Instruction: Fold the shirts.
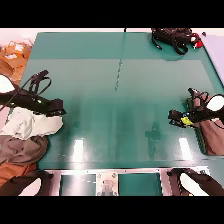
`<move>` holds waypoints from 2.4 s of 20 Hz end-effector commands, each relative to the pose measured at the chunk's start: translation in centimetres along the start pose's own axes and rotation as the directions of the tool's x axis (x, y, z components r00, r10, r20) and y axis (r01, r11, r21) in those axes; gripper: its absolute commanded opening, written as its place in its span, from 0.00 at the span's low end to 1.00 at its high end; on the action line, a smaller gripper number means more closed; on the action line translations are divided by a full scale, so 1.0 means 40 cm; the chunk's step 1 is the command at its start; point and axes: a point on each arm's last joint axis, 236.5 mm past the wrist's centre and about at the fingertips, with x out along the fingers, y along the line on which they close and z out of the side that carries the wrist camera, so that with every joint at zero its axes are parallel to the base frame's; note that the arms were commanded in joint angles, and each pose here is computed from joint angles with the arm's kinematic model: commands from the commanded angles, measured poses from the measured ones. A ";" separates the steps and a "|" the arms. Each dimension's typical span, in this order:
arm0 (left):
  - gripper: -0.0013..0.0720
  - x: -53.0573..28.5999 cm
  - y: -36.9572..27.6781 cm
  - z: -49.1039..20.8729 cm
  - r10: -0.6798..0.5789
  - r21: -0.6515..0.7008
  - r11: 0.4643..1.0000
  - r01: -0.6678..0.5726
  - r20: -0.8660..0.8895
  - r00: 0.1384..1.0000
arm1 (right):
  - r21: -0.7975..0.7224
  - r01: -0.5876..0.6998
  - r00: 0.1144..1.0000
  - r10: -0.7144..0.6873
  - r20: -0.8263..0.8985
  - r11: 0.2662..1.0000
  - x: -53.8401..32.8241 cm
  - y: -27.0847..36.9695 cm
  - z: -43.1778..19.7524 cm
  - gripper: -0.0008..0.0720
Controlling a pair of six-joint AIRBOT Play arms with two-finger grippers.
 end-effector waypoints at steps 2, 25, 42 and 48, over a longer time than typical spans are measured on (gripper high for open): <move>0.05 -0.004 0.006 0.071 0.011 0.000 1.000 -0.011 0.120 0.993 | -0.001 -0.001 1.000 0.001 0.004 1.000 0.000 0.001 0.002 0.04; 0.05 -0.014 0.514 -0.047 0.486 -0.035 0.870 -0.491 -0.103 0.868 | -0.001 -0.012 0.999 0.012 0.053 1.000 -0.002 0.008 0.031 0.04; 0.95 0.046 -0.616 0.139 -0.252 0.596 0.789 0.150 0.092 0.963 | -0.040 -0.055 0.985 0.061 0.163 0.998 -0.145 0.069 0.124 0.17; 0.96 0.071 -0.468 0.186 -0.157 0.494 0.861 0.118 0.037 0.987 | -0.039 -0.053 0.990 0.057 0.131 0.998 -0.142 0.067 0.105 0.63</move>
